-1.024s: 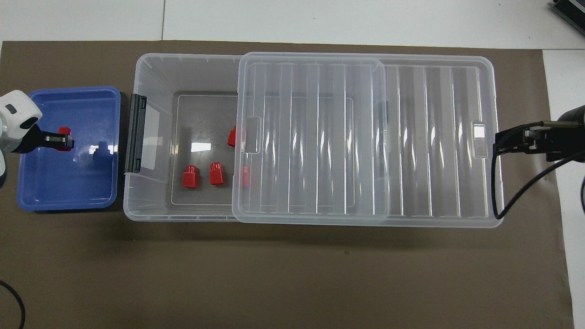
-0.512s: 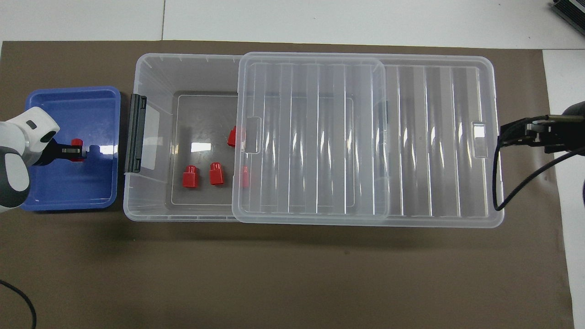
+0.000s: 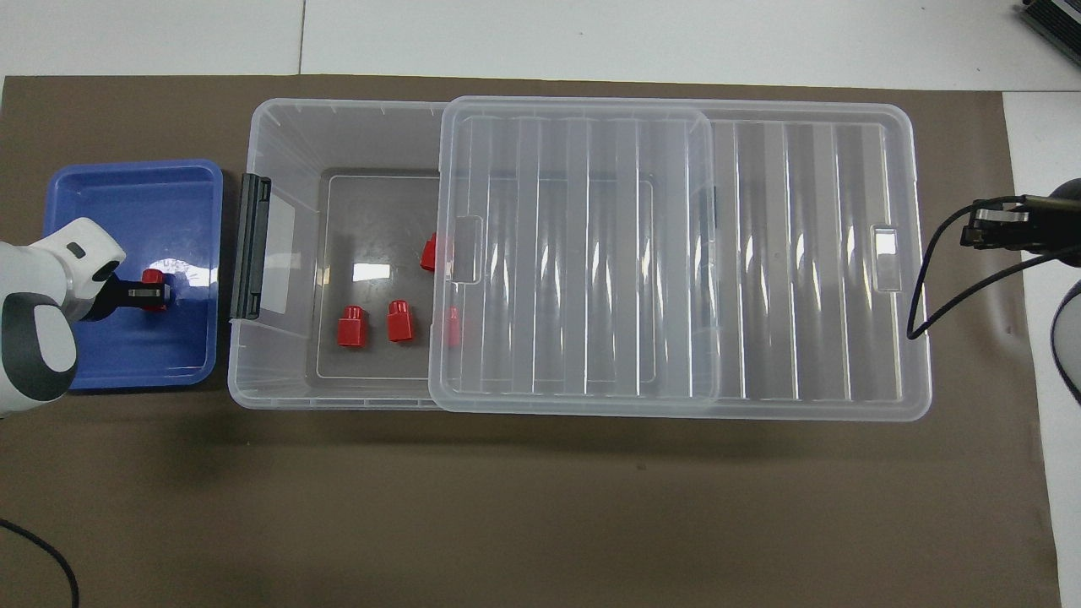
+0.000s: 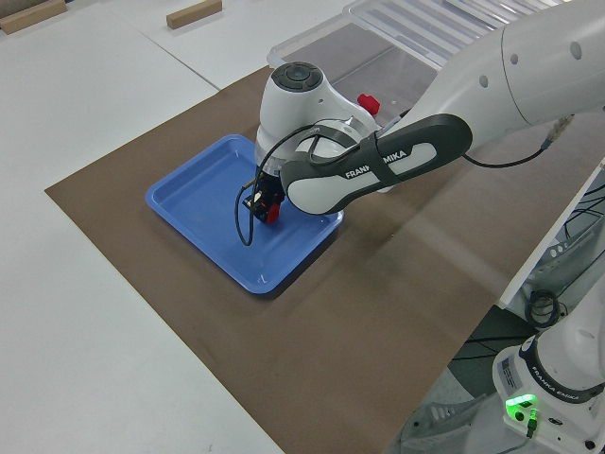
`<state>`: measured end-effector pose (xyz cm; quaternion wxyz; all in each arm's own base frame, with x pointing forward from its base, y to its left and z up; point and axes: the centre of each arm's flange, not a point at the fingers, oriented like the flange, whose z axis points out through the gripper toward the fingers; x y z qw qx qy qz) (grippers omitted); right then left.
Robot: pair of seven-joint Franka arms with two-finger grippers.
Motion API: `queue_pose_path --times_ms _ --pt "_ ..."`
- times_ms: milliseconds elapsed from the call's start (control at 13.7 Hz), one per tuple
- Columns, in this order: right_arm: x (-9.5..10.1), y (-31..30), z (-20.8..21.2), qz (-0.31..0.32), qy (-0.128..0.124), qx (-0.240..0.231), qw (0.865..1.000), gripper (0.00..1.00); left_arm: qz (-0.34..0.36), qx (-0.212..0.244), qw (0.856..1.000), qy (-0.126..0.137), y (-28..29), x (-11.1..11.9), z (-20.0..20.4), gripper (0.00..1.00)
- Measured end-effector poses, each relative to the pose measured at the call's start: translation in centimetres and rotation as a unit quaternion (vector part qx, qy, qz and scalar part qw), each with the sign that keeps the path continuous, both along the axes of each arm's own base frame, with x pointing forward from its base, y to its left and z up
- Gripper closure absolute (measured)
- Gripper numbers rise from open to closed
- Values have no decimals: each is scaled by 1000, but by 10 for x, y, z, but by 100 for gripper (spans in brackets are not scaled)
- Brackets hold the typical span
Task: Place red block in blue tray from box
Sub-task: 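Lower the red block into the blue tray and open the left gripper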
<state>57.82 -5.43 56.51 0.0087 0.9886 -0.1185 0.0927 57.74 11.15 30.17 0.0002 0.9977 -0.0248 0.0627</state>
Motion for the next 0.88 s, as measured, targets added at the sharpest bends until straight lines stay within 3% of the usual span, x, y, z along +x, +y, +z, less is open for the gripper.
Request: queue_pose_path --times_ms 73,146,366,439,659,878 --pt "4 -5 -9 -4 -2 0 1000 99 0 0 1000 0 0 0 0 65" --pt "9 -11 -19 -8 -1 -1 1000 99 0 0 1000 0 0 0 0 58" --pt "24 -27 -47 -20 -4 -4 1000 99 0 0 1000 -1 0 0 0 26" --pt "28 -30 -56 -23 -3 -5 1000 99 0 0 1000 -2 0 2 2 21" --pt "36 -30 -73 -19 1 -4 1000 99 -7 -7 1000 19 -3 17 33 18" --pt "42 -25 -84 -10 -3 3 1000 99 -22 -18 998 52 -14 34 107 18"
